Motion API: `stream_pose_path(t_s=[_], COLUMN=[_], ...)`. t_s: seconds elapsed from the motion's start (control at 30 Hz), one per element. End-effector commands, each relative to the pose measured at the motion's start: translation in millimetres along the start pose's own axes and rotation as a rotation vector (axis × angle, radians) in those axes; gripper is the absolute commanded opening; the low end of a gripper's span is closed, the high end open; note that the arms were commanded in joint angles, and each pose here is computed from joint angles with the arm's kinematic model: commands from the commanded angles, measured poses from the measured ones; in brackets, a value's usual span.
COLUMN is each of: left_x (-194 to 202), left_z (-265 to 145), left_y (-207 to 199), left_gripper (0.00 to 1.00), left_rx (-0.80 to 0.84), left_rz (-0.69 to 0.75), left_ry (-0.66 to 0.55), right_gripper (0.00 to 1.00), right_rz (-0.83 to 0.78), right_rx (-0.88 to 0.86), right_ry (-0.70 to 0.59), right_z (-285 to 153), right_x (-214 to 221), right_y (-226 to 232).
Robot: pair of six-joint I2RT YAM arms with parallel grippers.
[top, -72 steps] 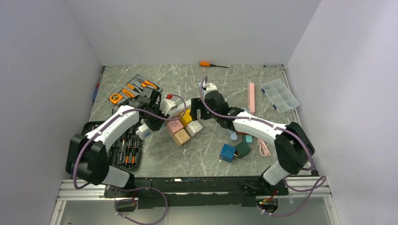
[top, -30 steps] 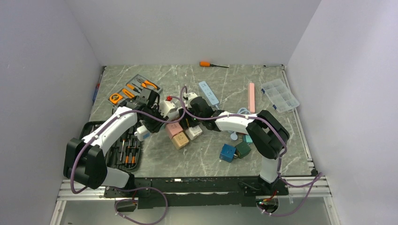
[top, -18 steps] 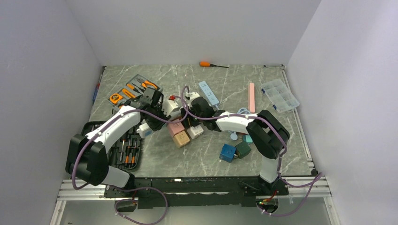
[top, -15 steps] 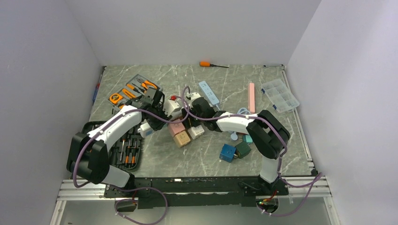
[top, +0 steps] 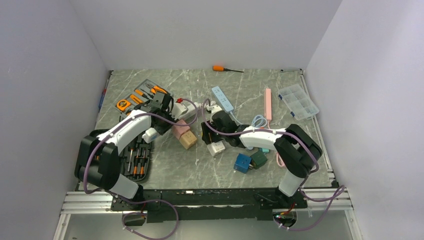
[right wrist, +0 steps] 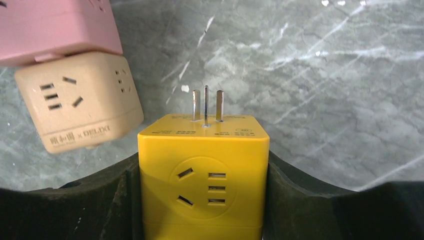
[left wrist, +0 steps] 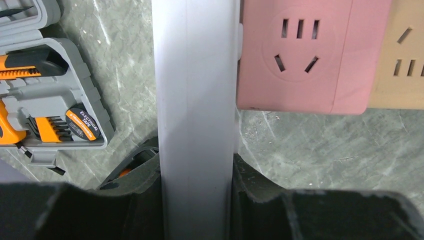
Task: Pull the plug off the socket
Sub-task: Remove the plug from the socket, then place the plug at the center of the board.
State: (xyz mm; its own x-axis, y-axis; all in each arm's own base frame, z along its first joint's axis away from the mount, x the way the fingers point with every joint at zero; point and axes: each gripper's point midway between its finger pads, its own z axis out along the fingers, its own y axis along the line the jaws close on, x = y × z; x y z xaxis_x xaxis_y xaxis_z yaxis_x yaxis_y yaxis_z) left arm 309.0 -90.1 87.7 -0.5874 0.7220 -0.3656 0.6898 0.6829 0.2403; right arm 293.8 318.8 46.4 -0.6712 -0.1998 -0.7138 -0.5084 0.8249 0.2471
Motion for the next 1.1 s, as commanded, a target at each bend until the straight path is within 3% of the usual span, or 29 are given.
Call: stream_pose_path(t_s=[0.0, 0.07, 0.17, 0.2, 0.3, 0.57, 0.77, 1.07], left_x=[-37.1, -39.6, -42.0, -42.7, -42.5, -36.0, -30.8, -32.4], left_z=[-18.0, -21.0, -23.8, -24.2, -24.4, -25.4, -29.7, -35.8], left_y=[24.2, 23.1, 19.0, 17.2, 10.9, 0.9, -5.3, -5.9], left_gripper=[0.00, 0.00, 0.00, 0.00, 0.00, 0.00, 0.00, 0.00], left_rx=[-0.054, -0.025, 0.013, 0.023, 0.053, 0.090, 0.120, 0.149], left_rz=[-0.044, -0.060, -0.077, -0.078, -0.083, -0.076, -0.064, -0.074], left_ry=[-0.131, -0.148, -0.167, -0.171, -0.176, -0.175, -0.181, -0.206], right_gripper=[0.25, 0.31, 0.62, 0.66, 0.76, 0.97, 1.00, 1.00], right_rz=[0.034, 0.036, 0.041, 0.039, 0.022, -0.039, -0.052, -0.141], right_rx=[-0.004, 0.002, 0.013, 0.017, 0.036, -0.014, 0.026, -0.266], right_ry=[-0.080, -0.063, -0.033, -0.026, -0.044, -0.247, -0.257, -0.286], right_z=[-15.9, -16.5, -14.1, -13.0, -14.2, -46.2, -35.9, -30.5], right_x=[-18.1, -9.0, 3.5, 4.7, -8.7, -100.6, -121.7, -121.1], right_y=[3.2, 0.8, -3.2, -3.9, -4.1, 22.9, 21.8, 87.6])
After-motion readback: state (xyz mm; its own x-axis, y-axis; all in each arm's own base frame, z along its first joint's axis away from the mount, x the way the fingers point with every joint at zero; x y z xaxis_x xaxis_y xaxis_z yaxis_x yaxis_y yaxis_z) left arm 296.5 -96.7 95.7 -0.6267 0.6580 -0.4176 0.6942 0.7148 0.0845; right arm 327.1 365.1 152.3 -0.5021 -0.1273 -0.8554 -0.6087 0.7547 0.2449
